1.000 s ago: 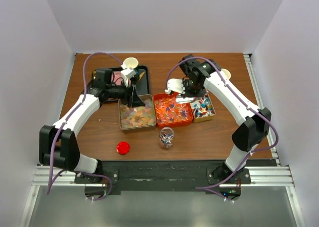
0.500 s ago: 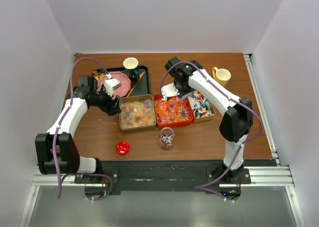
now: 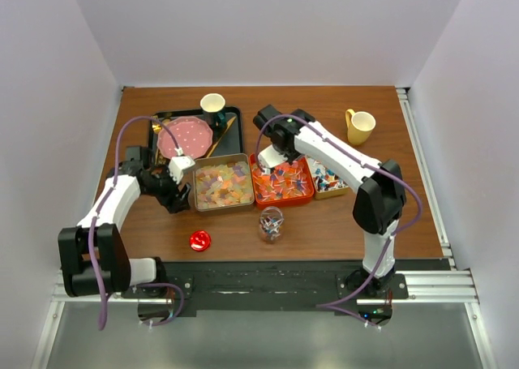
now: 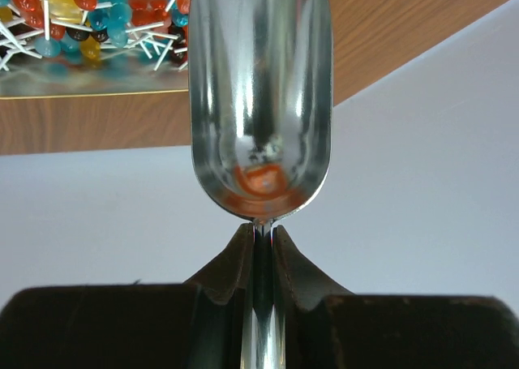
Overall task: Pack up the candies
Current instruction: Scoop the fake candies from the storage box.
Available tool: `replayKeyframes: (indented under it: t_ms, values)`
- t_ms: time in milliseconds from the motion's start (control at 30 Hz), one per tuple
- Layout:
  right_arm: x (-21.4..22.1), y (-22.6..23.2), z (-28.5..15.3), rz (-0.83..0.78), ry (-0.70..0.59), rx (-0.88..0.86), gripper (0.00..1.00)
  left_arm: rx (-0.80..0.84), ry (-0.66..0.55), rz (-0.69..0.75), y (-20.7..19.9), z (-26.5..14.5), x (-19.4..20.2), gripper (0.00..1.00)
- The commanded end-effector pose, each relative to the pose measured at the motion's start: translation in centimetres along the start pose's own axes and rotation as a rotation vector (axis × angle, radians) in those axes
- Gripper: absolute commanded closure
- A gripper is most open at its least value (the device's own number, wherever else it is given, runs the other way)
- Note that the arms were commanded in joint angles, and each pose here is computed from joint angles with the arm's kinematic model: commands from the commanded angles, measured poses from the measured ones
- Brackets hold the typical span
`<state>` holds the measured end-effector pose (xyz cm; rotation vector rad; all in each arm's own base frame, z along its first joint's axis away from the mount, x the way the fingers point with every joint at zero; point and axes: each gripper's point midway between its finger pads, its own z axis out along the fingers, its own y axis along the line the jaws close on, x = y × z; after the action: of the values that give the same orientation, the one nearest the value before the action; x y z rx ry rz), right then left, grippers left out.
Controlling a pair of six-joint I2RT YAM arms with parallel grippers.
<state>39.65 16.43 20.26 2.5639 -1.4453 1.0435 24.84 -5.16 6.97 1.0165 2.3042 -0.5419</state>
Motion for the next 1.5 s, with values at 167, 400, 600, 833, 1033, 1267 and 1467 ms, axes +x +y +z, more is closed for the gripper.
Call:
replayKeyframes:
  t_ms: [167, 400, 600, 833, 1033, 1267, 1467]
  values:
    - [0.8, -0.6, 0.7, -0.148, 0.236, -0.027, 1.00, 0.038, -0.074, 0.072, -1.4, 0.0, 0.1, 0.27]
    - [0.0, -1.9, 1.7, -0.171, 0.312, -0.027, 1.00, 0.023, -0.077, 0.094, -1.8, -0.3, 0.4, 0.27]
    - [-1.2, -1.1, 2.7, -0.225, 0.325, -0.058, 1.00, 0.022, -0.075, 0.106, -2.0, -0.3, 0.7, 0.27]
    - [-4.7, 0.5, 2.0, -0.238, 0.239, -0.071, 1.00, 0.036, -0.083, 0.118, -2.3, -0.2, 0.7, 0.27]
    - [-6.7, 1.8, 0.7, -0.222, 0.156, -0.097, 1.00, 0.041, -0.083, 0.110, -2.2, -0.2, 0.6, 0.27]
    - [-7.7, 3.6, 1.0, -0.219, 0.115, -0.139, 1.00, 0.049, -0.091, 0.105, -2.1, -0.1, 0.3, 0.28]
    - [-6.5, 5.2, 3.5, -0.177, 0.055, -0.212, 1.00, 0.045, -0.096, 0.107, -2.0, -0.1, 0.1, 0.28]
